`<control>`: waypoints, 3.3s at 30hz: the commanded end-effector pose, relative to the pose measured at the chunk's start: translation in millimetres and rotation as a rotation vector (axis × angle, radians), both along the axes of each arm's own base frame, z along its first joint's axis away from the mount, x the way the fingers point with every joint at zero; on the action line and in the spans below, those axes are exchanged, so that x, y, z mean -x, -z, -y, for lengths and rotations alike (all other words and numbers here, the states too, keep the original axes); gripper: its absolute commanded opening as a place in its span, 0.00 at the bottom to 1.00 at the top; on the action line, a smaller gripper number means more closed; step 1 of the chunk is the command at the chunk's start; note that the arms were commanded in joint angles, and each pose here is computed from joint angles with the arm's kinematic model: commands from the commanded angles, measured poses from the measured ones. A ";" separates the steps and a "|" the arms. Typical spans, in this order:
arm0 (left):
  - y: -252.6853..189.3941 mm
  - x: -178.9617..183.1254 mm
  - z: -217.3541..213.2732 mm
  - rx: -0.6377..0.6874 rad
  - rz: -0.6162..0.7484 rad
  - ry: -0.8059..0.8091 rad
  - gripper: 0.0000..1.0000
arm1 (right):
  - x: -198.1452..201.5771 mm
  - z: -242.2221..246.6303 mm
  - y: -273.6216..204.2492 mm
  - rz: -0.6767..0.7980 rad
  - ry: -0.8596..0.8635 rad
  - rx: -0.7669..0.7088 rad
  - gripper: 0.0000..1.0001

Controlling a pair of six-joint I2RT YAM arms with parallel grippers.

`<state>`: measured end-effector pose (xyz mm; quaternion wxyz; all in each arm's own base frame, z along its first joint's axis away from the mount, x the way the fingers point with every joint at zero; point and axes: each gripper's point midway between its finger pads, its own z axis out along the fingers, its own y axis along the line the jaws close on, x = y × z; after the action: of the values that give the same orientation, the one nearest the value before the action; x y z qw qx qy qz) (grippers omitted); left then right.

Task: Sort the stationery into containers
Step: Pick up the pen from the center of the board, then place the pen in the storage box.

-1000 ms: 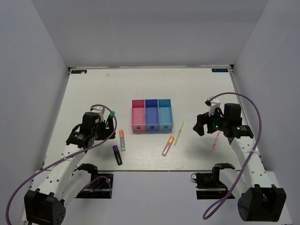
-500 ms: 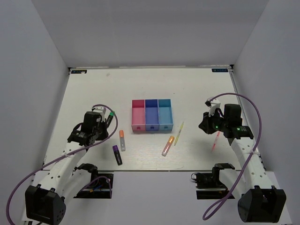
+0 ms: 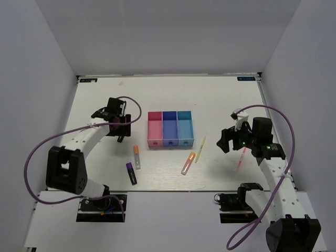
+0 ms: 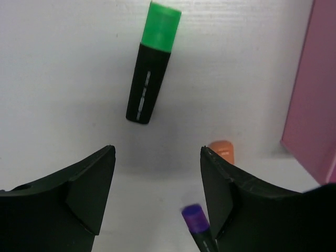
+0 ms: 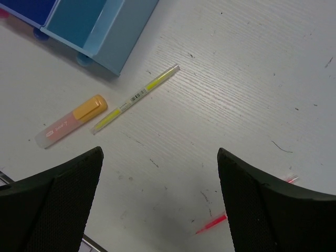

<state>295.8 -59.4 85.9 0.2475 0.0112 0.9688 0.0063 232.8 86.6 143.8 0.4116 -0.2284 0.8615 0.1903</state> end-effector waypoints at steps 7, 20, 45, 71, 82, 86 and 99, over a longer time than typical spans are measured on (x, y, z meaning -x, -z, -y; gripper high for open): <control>9.8 -49.5 -18.4 -0.085 -0.045 0.013 0.74 | 4.3 -7.6 -17.2 0.051 -0.036 -0.029 0.90; 53.6 -61.9 -12.0 -0.045 -0.131 0.023 0.75 | 5.2 -8.3 -17.1 0.051 -0.040 -0.024 0.90; 16.9 -56.1 -7.8 0.041 -0.041 -0.078 0.00 | 2.7 -3.4 -12.4 0.041 -0.016 -0.005 0.90; -44.4 -72.3 176.5 0.390 0.078 0.144 0.26 | 2.6 -4.6 -13.2 0.048 -0.023 -0.005 0.23; -54.5 -72.8 165.2 0.343 0.091 0.106 0.54 | 3.7 -5.3 -13.9 0.050 -0.029 -0.005 0.52; -63.3 -66.5 162.9 0.345 0.101 0.113 0.54 | 3.4 -5.0 -14.9 0.051 -0.027 -0.005 0.53; -4.1 73.9 38.8 0.179 0.095 -0.333 0.37 | 4.9 -5.9 -16.9 0.061 -0.031 -0.010 0.37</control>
<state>248.7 -131.5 117.3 0.3068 -0.0961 0.9420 -0.0962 226.0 90.1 150.5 0.4204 -0.2363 0.8545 0.1927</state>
